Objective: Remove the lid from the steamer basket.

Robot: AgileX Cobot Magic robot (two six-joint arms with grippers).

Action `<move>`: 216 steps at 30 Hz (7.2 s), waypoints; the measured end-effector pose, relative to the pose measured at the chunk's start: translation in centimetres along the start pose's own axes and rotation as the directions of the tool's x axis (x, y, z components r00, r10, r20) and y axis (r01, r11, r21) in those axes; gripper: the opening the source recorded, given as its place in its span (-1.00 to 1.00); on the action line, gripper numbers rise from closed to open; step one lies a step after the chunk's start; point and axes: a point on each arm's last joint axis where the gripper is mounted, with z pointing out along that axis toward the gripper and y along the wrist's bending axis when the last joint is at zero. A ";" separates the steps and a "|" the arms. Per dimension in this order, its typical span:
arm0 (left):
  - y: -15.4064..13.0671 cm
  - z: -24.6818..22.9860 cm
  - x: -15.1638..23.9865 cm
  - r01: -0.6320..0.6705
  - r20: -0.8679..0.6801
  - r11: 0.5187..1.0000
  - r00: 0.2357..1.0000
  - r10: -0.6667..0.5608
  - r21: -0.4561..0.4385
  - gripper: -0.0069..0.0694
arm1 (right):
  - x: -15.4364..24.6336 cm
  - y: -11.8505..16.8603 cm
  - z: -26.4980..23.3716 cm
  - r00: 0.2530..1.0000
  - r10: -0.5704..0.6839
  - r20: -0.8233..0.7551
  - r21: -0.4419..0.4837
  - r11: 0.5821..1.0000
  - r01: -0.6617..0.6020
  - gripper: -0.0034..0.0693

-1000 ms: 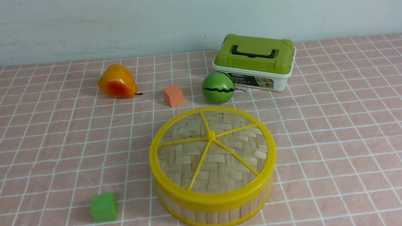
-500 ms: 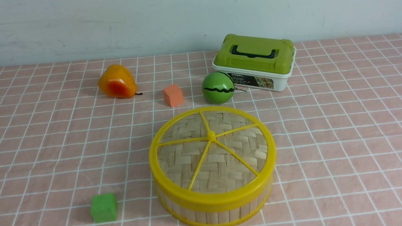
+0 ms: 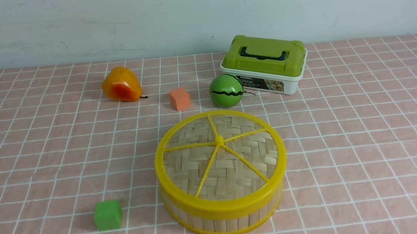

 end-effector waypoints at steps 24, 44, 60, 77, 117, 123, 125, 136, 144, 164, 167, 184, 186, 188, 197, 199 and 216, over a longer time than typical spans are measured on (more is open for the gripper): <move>0.0 0.0 0.0 0.000 0.000 1.000 1.000 0.000 0.000 -0.19 | -10.4 17.7 4.3 0.374 -0.808 -0.455 -0.251 0.519 0.817 -0.97; 0.0 0.0 0.0 0.000 0.000 1.000 1.000 0.000 0.000 -0.19 | -4.1 24.3 22.0 -0.047 -0.710 -0.703 -0.514 0.461 0.723 -0.89; 0.0 0.0 0.0 0.000 0.000 1.000 1.000 0.000 0.000 -0.19 | 6.0 25.2 31.5 -0.126 -0.685 -0.717 -0.557 0.456 0.694 -0.65; 0.0 0.0 0.0 0.000 0.000 1.000 1.000 0.000 0.000 -0.19 | 9.0 21.6 35.5 -0.131 -0.641 -0.757 -0.497 0.434 0.751 -0.02; 0.0 0.0 0.0 0.000 0.000 1.000 1.000 0.000 0.000 -0.19 | -11.0 19.5 23.9 0.140 -0.566 -0.812 -0.139 0.422 0.896 -0.68; 0.0 0.0 0.0 0.000 0.000 1.000 1.000 0.000 0.000 -0.19 | -10.4 12.9 26.3 0.201 -0.472 -0.859 -0.054 0.473 0.879 -0.68; 0.0 0.0 0.0 0.000 0.000 1.000 1.000 0.000 0.000 -0.19 | -9.4 10.4 27.7 0.208 -0.449 -0.869 -0.042 0.485 0.874 -0.68; 0.0 0.0 0.0 0.000 0.000 1.000 1.000 0.000 0.000 -0.20 | -6.2 5.4 32.2 0.239 -0.420 -0.876 -0.024 0.533 0.846 -0.68; 0.0 0.0 0.0 0.000 0.000 1.000 1.000 0.000 0.000 -0.19 | -5.6 4.5 32.7 0.246 -0.403 -0.882 -0.018 0.549 0.836 -0.45; 0.0 0.0 0.0 0.000 0.000 1.000 1.000 0.000 0.000 -0.19 | -13.4 19.8 13.0 0.416 -0.756 -0.506 -0.078 0.520 0.850 -0.55; 0.0 0.0 0.0 0.000 0.000 1.000 1.000 0.000 0.000 -0.19 | -13.1 19.6 10.6 0.425 -0.784 -0.453 -0.078 0.510 0.857 -0.74; 0.0 0.0 0.0 0.000 0.000 1.000 1.000 0.000 0.000 -0.19 | -10.8 16.4 2.0 0.480 -0.861 -0.165 -0.042 0.493 0.869 -0.96; 0.0 0.0 0.0 0.000 0.000 1.000 1.000 0.000 0.000 -0.19 | -10.8 16.4 2.0 0.480 -0.861 -0.165 -0.042 0.493 0.869 -0.95; 0.0 0.0 0.0 0.000 0.000 1.000 1.000 0.000 0.000 -0.19 | -10.8 16.4 2.0 0.481 -0.861 -0.165 -0.043 0.494 0.869 -0.95; 0.0 0.0 0.0 0.000 0.000 1.000 1.000 0.000 0.000 -0.19 | -10.8 16.4 2.1 0.481 -0.861 -0.167 -0.043 0.493 0.869 -0.92; 0.0 0.0 0.0 0.000 0.000 1.000 1.000 0.000 0.000 -0.19 | -10.6 16.1 2.0 0.483 -0.860 -0.165 -0.043 0.496 0.868 -0.91; 0.0 0.0 0.0 0.000 0.000 1.000 1.000 0.000 0.000 -0.19 | -2.8 1.4 0.2 0.468 -0.874 0.131 0.141 0.484 0.864 -0.97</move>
